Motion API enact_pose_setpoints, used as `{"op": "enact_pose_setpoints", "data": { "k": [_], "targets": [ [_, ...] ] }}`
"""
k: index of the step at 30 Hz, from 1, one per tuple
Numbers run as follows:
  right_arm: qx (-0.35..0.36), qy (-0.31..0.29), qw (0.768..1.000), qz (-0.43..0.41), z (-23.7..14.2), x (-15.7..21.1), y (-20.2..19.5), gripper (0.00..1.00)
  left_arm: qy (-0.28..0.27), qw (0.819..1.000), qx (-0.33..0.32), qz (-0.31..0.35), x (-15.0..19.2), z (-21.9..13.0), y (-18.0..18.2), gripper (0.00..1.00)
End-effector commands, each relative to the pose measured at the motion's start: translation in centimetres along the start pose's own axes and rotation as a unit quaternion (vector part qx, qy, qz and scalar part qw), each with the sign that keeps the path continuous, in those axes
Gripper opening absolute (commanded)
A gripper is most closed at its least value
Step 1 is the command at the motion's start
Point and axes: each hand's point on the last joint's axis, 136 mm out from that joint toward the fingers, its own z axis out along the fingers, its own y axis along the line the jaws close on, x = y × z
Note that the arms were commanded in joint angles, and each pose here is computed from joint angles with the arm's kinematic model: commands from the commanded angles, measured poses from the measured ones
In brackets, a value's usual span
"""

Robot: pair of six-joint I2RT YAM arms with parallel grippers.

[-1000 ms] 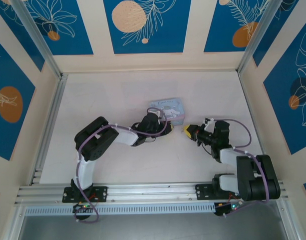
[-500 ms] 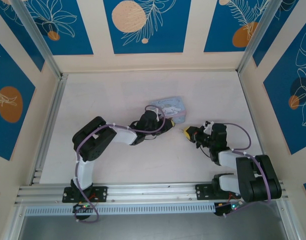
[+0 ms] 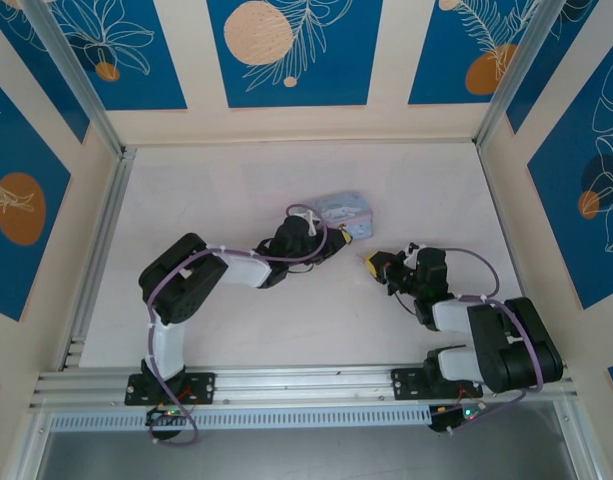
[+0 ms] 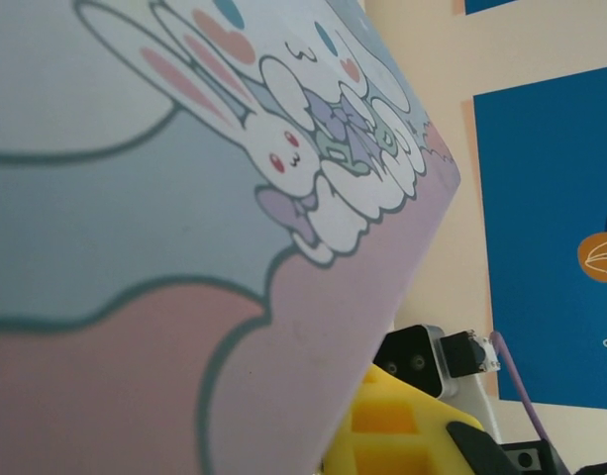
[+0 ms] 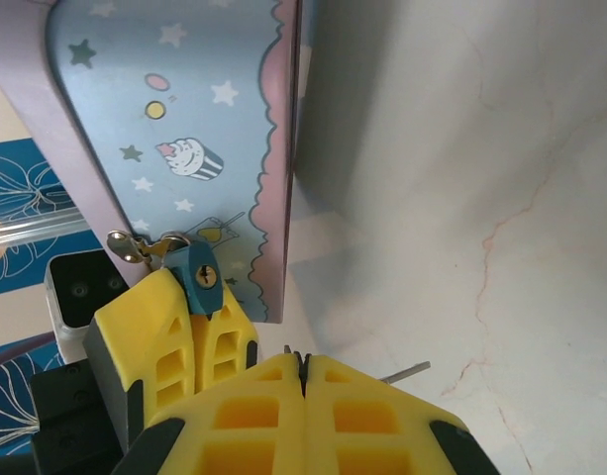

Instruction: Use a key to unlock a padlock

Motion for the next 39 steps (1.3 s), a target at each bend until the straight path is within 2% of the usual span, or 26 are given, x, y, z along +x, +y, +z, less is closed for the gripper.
{"op": "enact_pose_setpoints", "data": {
  "k": [1,10,14,22,39],
  "targets": [
    [-0.029,-0.003,0.999,-0.016,0.3,-0.3,1.4,0.00,-0.003,0.998,0.061,-0.002,-1.2,-0.7,-3.3,0.00],
    [-0.045,0.024,0.998,-0.030,0.5,0.4,2.3,0.00,0.054,0.993,0.099,-0.038,-0.3,0.0,-3.5,0.00],
    [-0.046,0.030,0.998,-0.028,0.1,0.5,2.3,0.00,0.065,0.992,0.093,-0.047,-0.1,0.1,-3.0,0.00],
    [-0.044,0.001,0.999,-0.014,-0.9,-0.6,2.4,0.00,0.071,0.993,0.089,-0.042,-0.1,0.1,-3.2,0.00],
    [-0.057,-0.018,0.998,0.009,-0.3,-1.7,4.2,0.00,0.065,0.993,0.088,-0.052,-0.4,0.5,-3.1,0.00]
  ]
}}
